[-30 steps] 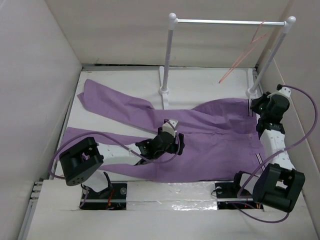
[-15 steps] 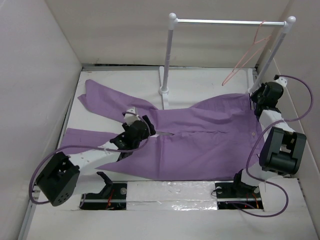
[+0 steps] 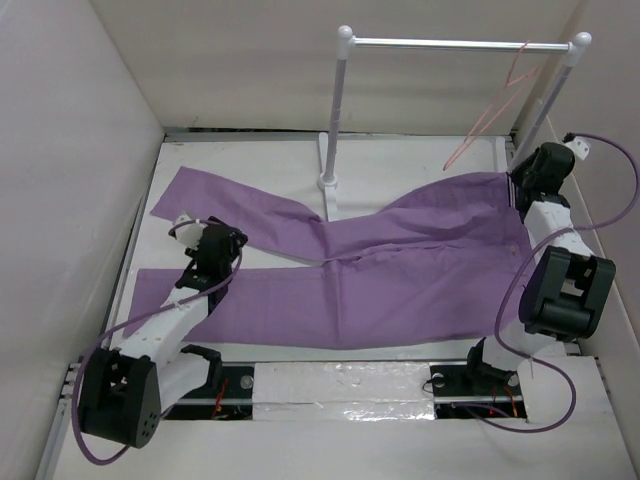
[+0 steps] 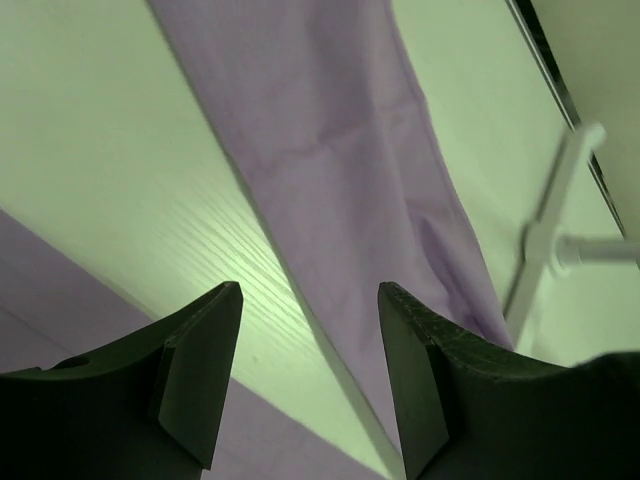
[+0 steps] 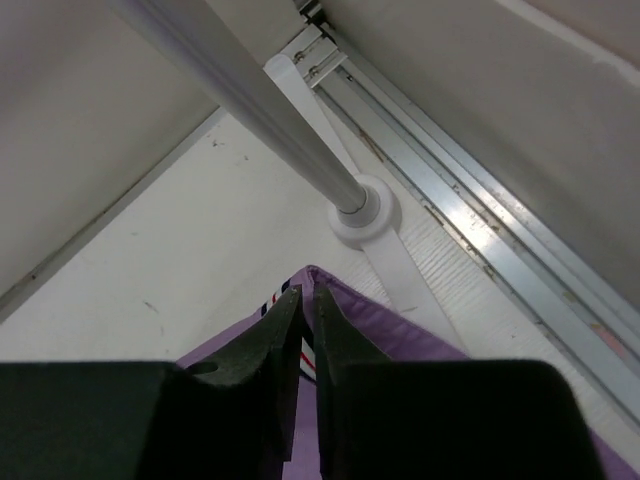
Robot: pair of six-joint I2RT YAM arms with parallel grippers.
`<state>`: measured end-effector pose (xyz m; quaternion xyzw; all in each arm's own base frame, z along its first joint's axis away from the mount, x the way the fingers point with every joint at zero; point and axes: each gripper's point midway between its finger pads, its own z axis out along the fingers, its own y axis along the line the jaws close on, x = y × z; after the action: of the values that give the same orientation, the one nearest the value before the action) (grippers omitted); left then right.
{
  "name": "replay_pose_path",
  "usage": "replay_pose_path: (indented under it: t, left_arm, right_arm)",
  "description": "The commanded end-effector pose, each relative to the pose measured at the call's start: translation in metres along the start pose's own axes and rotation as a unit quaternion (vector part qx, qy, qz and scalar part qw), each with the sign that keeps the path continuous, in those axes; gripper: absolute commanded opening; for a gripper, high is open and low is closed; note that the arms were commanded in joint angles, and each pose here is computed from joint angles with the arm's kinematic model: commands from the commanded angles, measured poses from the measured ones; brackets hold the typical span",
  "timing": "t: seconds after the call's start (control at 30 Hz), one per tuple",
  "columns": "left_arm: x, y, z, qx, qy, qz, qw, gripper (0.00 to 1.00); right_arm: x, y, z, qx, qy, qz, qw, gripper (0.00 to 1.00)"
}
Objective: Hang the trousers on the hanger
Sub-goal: Flatten out the trousers at the center of the board.
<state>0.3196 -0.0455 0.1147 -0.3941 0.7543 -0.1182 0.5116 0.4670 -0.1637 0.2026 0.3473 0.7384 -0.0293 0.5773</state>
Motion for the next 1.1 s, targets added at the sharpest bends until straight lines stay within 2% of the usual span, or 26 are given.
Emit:
replay_pose_path:
  t: [0.0, 0.07, 0.1, 0.17, 0.2, 0.27, 0.3, 0.33, 0.4, 0.5, 0.53, 0.6, 0.67, 0.7, 0.77, 0.9, 1.07]
  left_arm:
    - [-0.032, 0.000, 0.015, -0.009, -0.016, -0.048, 0.999, 0.54]
    - [-0.040, 0.005, 0.024, -0.022, -0.014, -0.065, 0.998, 0.55]
    - [-0.056, 0.007, 0.029, -0.032, -0.027, -0.077, 0.996, 0.55]
    - [-0.063, 0.014, 0.039, -0.062, -0.034, -0.083, 0.994, 0.56]
    - [-0.075, 0.017, 0.042, -0.076, -0.044, -0.093, 0.992, 0.56]
    - [-0.073, 0.024, 0.055, -0.097, -0.031, -0.102, 0.990, 0.57]
    - [-0.082, 0.018, 0.059, -0.093, -0.037, -0.106, 0.989, 0.57]
    - [-0.081, 0.027, 0.068, -0.115, -0.034, -0.101, 0.988, 0.57]
    - [-0.096, 0.028, 0.077, -0.146, -0.041, -0.082, 0.985, 0.57]
    - [-0.118, 0.058, 0.104, -0.232, -0.036, -0.040, 0.971, 0.58]
    - [-0.120, 0.054, 0.110, -0.232, -0.027, -0.026, 0.972, 0.58]
    - [-0.140, 0.058, 0.121, -0.243, -0.021, -0.014, 0.970, 0.57]
    - [-0.135, 0.079, 0.136, -0.267, 0.020, 0.008, 0.963, 0.56]
    - [-0.142, 0.077, 0.141, -0.266, 0.023, 0.011, 0.964, 0.55]
    - [-0.128, 0.086, 0.153, -0.271, 0.062, 0.030, 0.960, 0.53]
    - [-0.131, 0.097, 0.165, -0.276, 0.067, 0.044, 0.958, 0.54]
    - [-0.116, 0.099, 0.180, -0.267, 0.102, 0.060, 0.956, 0.57]
  right_arm:
    - [-0.036, 0.034, -0.010, -0.028, -0.020, 0.001, 0.999, 0.52]
    - [-0.031, 0.059, -0.030, -0.070, -0.015, -0.005, 0.997, 0.78]
    - [-0.008, 0.057, -0.038, -0.076, 0.002, -0.010, 0.997, 0.92]
    - [0.000, 0.073, -0.060, -0.123, -0.010, -0.008, 0.992, 0.94]
    - [-0.003, 0.089, -0.089, -0.157, -0.027, -0.005, 0.987, 0.92]
    - [0.033, 0.087, -0.110, -0.184, -0.018, 0.000, 0.983, 0.81]
    - [0.033, 0.094, -0.129, -0.210, -0.028, 0.006, 0.977, 0.54]
    - [0.060, 0.100, -0.142, -0.242, -0.013, 0.006, 0.970, 0.41]
    - [0.082, 0.107, -0.164, -0.281, 0.010, -0.002, 0.960, 0.00]
    - [0.109, 0.136, -0.223, -0.383, 0.018, -0.047, 0.923, 0.00]
    - [0.110, 0.135, -0.228, -0.391, 0.014, -0.058, 0.919, 0.00]
    - [0.124, 0.149, -0.256, -0.436, 0.029, -0.092, 0.895, 0.00]
    - [0.135, 0.153, -0.277, -0.460, 0.035, -0.136, 0.876, 0.01]
    - [0.136, 0.154, -0.280, -0.466, 0.032, -0.147, 0.872, 0.04]
    - [0.139, 0.156, -0.285, -0.481, 0.031, -0.165, 0.861, 0.05]
    - [0.161, 0.169, -0.311, -0.542, 0.048, -0.167, 0.822, 0.08]
    - [0.178, 0.180, -0.323, -0.555, 0.044, -0.181, 0.811, 0.08]
